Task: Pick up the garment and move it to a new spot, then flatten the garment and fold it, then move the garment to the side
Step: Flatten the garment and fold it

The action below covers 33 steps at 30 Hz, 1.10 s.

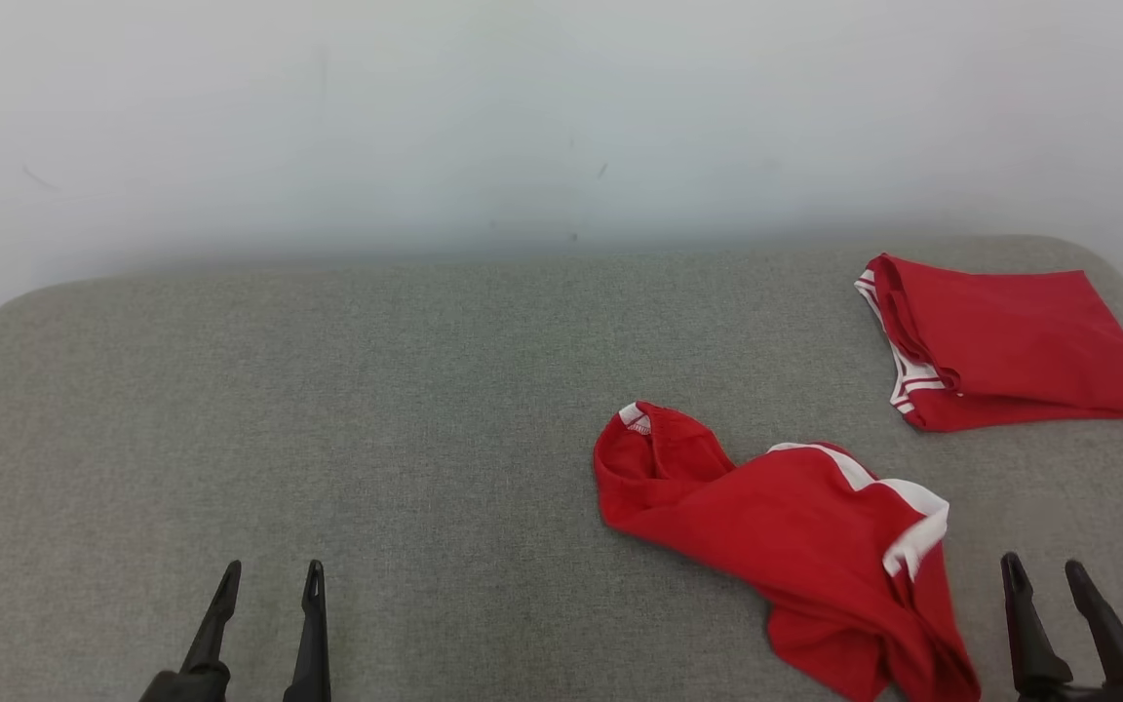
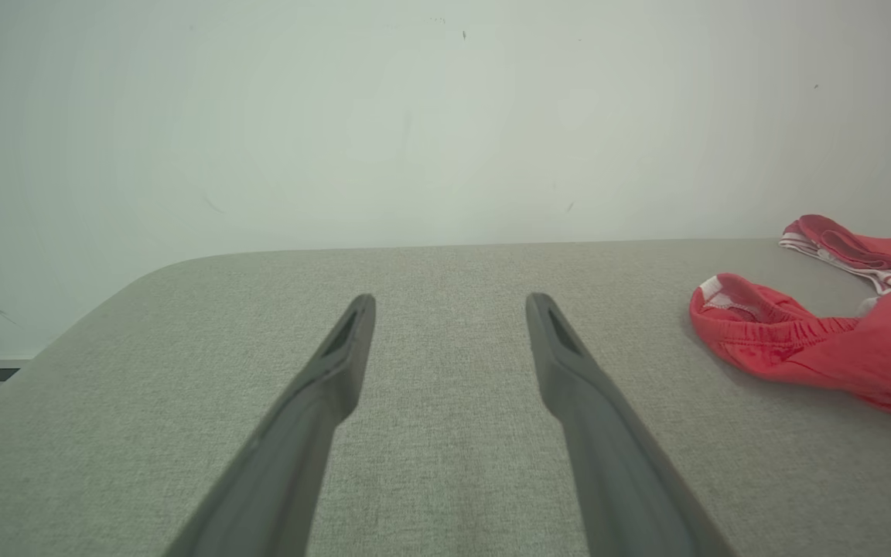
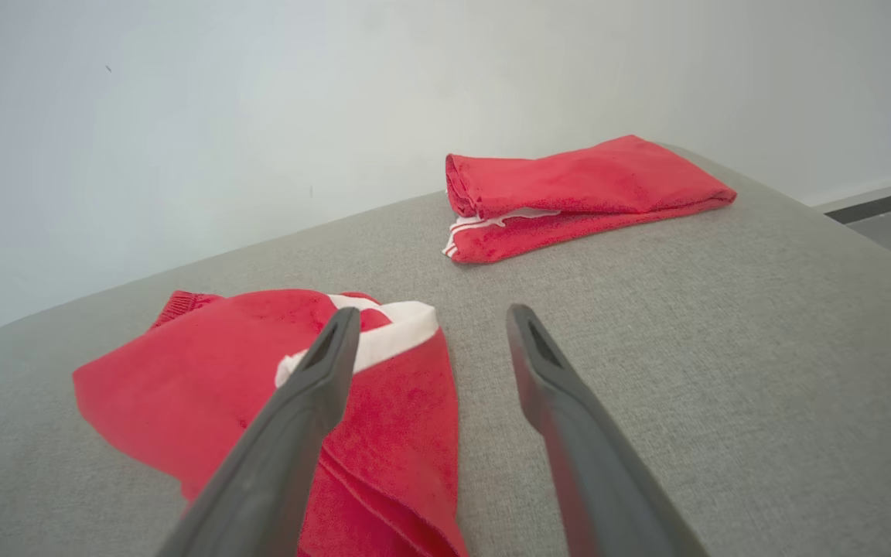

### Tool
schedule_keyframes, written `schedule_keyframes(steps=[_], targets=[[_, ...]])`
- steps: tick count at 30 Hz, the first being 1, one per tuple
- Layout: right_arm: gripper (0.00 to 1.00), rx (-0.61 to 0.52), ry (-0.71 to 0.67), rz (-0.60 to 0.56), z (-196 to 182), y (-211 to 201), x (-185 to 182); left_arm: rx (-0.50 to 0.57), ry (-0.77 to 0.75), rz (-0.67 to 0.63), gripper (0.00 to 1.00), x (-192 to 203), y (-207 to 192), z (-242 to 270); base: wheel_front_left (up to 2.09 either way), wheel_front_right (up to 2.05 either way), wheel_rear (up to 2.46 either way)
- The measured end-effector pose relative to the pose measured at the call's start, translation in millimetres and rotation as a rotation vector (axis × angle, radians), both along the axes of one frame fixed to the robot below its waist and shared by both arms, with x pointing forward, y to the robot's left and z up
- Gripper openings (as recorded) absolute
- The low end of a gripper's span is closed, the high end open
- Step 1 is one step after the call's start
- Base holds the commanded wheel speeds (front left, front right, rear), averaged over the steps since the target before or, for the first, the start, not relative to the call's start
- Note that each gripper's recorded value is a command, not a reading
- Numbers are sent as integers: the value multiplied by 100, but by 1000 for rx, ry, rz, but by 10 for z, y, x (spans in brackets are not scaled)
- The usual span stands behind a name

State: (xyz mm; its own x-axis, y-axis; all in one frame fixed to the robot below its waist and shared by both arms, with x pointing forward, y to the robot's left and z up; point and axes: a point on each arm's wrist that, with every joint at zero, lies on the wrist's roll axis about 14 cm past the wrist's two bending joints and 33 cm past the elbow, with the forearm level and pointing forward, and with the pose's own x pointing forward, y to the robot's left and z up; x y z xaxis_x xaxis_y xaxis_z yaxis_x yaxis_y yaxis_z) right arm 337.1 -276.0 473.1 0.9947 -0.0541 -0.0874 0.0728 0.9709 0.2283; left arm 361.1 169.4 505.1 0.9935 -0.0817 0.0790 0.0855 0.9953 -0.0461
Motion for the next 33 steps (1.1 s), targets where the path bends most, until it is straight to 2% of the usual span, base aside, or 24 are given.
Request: schedule_keyframes(steps=[6, 16, 24, 33], targets=[[100, -30, -148, 30, 394, 128, 70, 2, -2, -8, 100, 23, -25, 7, 0, 0, 0], [100, -36, -247, 69, 642, 380, 67, 17, -24, -116, 100, 239, -360, 84, 0, 0, 0], [100, -30, -265, 66, 668, 486, 52, 49, -40, -309, 100, 545, -979, 157, 0, 0, 0], [100, -4, -256, 24, 625, 488, 80, 132, 46, -590, 100, 776, -1787, -72, 0, 0, 0]])
